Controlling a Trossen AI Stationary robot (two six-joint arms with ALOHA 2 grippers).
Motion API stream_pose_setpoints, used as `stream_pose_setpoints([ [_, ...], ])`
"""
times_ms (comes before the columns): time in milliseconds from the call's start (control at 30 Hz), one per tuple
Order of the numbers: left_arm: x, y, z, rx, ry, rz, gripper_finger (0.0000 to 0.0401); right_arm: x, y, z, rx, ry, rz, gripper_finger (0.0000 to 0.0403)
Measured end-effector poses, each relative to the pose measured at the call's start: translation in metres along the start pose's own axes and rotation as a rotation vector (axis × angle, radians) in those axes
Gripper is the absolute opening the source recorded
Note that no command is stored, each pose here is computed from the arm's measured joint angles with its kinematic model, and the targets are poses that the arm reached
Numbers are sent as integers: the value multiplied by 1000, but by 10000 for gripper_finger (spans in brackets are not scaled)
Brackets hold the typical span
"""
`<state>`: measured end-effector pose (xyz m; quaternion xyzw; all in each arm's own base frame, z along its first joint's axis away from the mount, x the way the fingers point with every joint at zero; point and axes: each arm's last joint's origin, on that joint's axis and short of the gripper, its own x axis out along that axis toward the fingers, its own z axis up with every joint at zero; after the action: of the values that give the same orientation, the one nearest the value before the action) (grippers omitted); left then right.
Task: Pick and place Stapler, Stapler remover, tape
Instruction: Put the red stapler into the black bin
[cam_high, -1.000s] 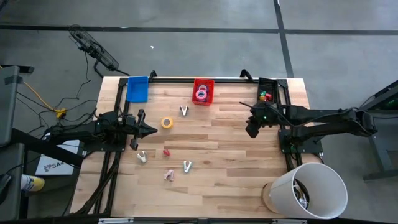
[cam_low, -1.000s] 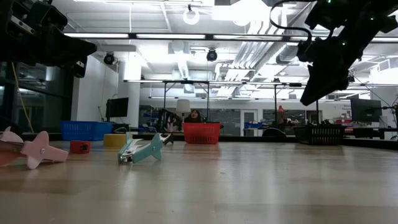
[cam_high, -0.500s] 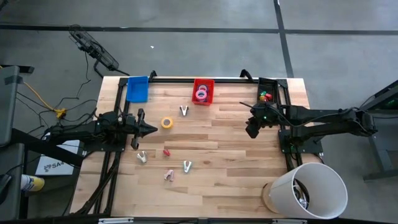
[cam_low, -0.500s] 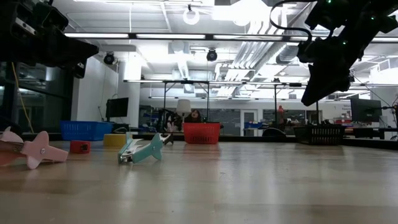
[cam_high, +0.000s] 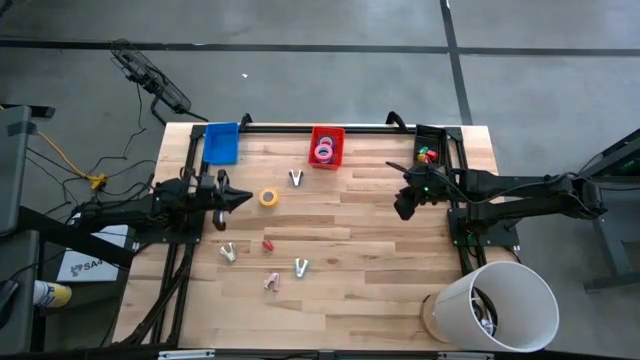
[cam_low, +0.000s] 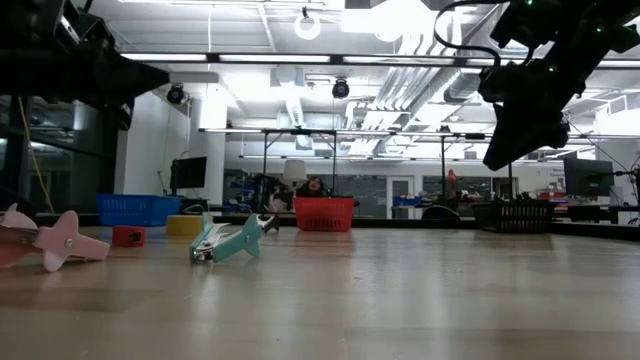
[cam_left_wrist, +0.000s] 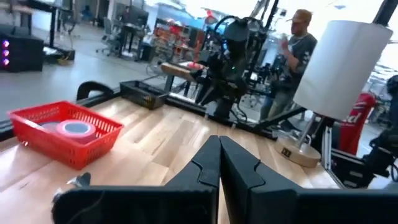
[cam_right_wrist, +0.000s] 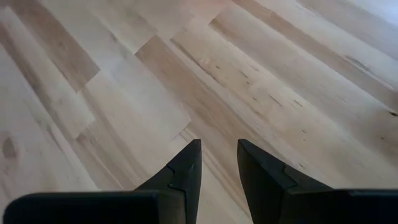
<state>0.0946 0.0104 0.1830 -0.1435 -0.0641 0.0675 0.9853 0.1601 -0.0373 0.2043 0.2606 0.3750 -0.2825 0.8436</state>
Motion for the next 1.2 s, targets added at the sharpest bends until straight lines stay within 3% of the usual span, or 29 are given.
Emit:
stream_pose_setpoints([
  [300, 4, 0, 18, -98, -47, 188, 1, 0, -2, 1, 24, -35, -52, 94],
  [633, 23, 2, 16, -424, 23, 324, 1, 0, -2, 1, -30, -40, -61, 94],
  [833, 42, 1, 18, -551, 80, 439, 1, 0, -2, 1, -48, -39, -61, 94],
  [1067, 58, 5, 7, -791, 219, 725, 1, 0, -2, 1, -111, -36, -61, 94],
  [1200, 63, 3, 1, -882, 392, 778, 1, 0, -2, 1, -117, -36, -61, 94],
])
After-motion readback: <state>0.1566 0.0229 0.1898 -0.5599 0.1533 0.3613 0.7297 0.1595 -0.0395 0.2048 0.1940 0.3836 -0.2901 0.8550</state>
